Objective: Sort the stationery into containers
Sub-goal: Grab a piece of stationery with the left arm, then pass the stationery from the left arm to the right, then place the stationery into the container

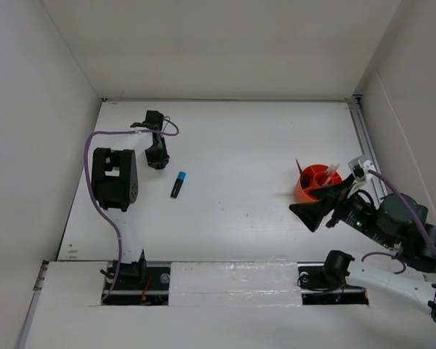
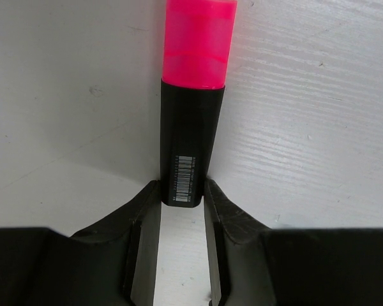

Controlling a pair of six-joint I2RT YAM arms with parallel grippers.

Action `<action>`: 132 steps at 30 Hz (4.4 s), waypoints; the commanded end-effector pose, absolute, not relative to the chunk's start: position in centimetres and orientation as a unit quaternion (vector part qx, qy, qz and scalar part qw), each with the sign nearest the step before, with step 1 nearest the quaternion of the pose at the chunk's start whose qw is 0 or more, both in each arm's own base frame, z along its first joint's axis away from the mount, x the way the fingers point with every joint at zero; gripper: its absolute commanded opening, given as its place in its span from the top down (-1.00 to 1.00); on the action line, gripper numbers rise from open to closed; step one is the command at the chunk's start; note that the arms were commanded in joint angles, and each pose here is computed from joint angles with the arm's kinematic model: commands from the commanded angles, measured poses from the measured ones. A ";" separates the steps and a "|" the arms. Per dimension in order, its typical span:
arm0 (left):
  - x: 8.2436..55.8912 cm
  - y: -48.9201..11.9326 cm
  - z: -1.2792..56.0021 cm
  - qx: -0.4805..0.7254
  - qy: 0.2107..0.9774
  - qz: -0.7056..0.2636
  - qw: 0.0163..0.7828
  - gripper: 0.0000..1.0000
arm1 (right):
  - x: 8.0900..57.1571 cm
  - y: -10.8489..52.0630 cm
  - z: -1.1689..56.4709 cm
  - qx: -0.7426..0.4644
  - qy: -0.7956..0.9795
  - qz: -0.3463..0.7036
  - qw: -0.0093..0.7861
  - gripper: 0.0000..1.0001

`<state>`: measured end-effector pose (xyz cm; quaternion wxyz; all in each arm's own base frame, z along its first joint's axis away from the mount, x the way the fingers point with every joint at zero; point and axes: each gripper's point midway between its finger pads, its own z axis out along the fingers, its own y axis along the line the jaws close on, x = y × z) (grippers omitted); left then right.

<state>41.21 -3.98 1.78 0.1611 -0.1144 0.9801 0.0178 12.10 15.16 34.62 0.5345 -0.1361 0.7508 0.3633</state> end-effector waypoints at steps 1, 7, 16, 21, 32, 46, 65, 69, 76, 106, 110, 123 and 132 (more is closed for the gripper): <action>37.6 -3.1 -3.7 -0.115 0.989 0.048 0.076 1.00 | 12.0 14.8 36.5 -0.133 0.731 0.376 0.554 -1.00; 39.4 -5.5 3.1 -0.094 0.982 0.022 0.163 1.00 | 12.7 15.1 36.3 -0.117 0.730 0.372 0.561 -1.00; 37.2 -12.9 15.1 -0.007 0.943 -0.046 0.329 1.00 | 16.0 17.9 38.3 -0.044 0.718 0.386 0.577 -1.00; 33.4 -17.9 18.0 0.049 0.927 -0.072 0.365 1.00 | 19.5 18.4 39.7 0.042 0.701 0.386 0.598 -1.00; 28.2 -21.5 27.8 0.140 0.829 -0.274 0.468 1.00 | 26.8 23.7 38.9 0.021 0.690 0.448 0.569 -0.70; 26.4 -23.4 27.8 0.185 0.811 -0.331 0.445 1.00 | 29.3 32.7 36.8 -0.006 0.706 0.469 0.530 -0.63; 25.0 -24.1 28.6 0.206 0.794 -0.363 0.442 1.00 | 31.3 36.7 35.3 -0.019 0.714 0.482 0.507 0.30; 25.0 -24.1 28.6 0.206 0.794 -0.363 0.442 1.00 | 31.3 36.7 35.6 -0.019 0.711 0.485 0.510 0.94; 24.6 -23.6 29.5 0.206 0.781 -0.366 0.462 -0.04 | 31.6 35.7 35.4 -0.018 0.711 0.463 0.529 1.00; 28.6 -16.5 26.5 0.030 0.850 -0.184 0.492 -1.00 | 23.8 -0.4 21.4 0.368 0.762 -0.053 0.530 1.00; 28.5 -16.8 26.5 0.035 0.850 -0.192 0.489 -1.00 | 23.7 -1.2 21.2 0.370 0.758 -0.083 0.530 1.00; 27.8 -17.9 26.3 0.063 0.847 -0.218 0.480 -1.00 | 23.6 -1.2 22.0 0.380 0.739 -0.148 0.536 1.00; 27.6 -18.2 26.1 0.072 0.846 -0.224 0.477 -1.00 | 24.0 0.6 25.1 0.330 0.731 -0.116 0.585 1.00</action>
